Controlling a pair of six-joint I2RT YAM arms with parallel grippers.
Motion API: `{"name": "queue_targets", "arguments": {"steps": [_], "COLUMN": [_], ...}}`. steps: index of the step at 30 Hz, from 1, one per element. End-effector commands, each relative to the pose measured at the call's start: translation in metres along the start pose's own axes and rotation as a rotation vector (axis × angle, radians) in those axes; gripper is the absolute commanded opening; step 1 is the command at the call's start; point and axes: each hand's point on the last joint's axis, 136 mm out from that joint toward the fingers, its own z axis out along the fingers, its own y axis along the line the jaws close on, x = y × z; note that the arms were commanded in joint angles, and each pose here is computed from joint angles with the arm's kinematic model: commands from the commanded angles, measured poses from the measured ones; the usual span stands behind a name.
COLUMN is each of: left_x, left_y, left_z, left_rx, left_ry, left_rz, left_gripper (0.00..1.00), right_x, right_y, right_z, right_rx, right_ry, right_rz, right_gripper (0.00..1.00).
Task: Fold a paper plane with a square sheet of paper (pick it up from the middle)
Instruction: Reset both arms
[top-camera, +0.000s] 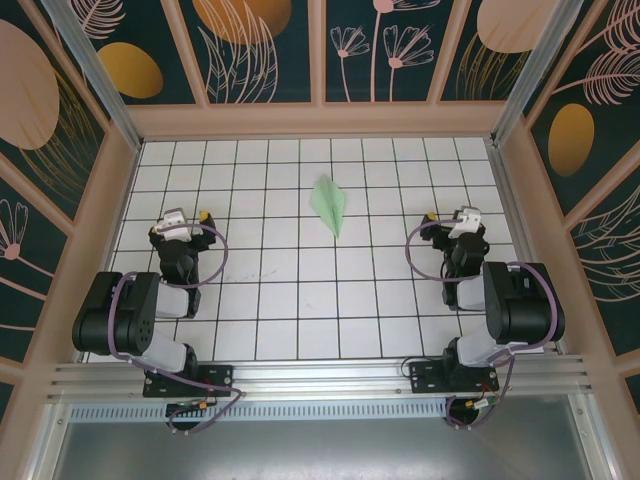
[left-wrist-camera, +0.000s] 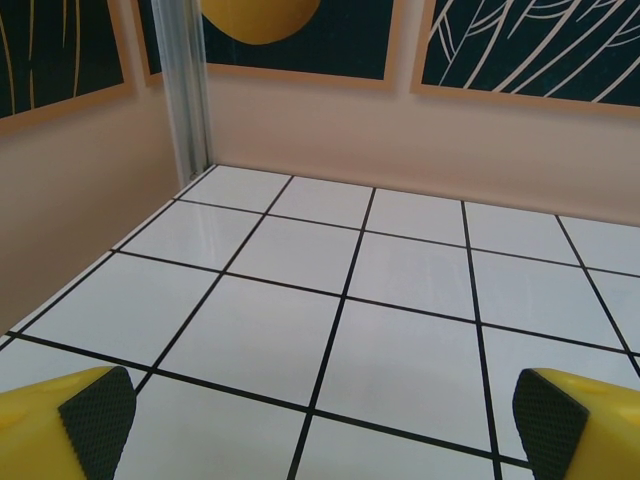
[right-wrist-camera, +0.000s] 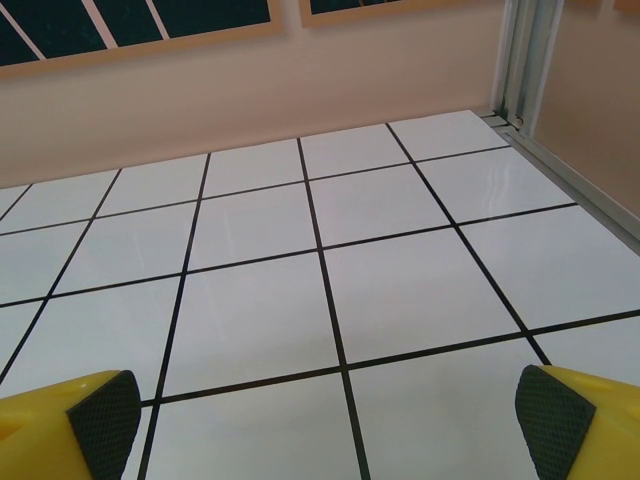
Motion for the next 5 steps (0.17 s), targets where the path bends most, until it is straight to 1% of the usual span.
{"name": "queue_targets", "arguments": {"steps": [1,4,5], "left_x": [-0.0063,-0.0071,-0.0066], "left_y": [-0.0033,-0.0033,-0.0032], "left_z": [0.0035,0.0024,0.0024], "left_rx": [0.018,0.020,0.020], "left_ry": [-0.021,-0.026,-0.024], "left_rz": [0.011,0.011,0.011], "left_gripper": [0.99,0.98,0.98], "right_x": [-0.0085,-0.0081,-0.0080], "right_y": [0.0019,0.0020,0.0106], "right_z": [-0.0004,-0.0009,-0.0024], "right_rx": [-0.020,-0.020,-0.070], "right_ry": [-0.039,-0.040,-0.040], "right_rz": [-0.008,-0.009,-0.020], "right_gripper": [0.99,0.99,0.99]}}
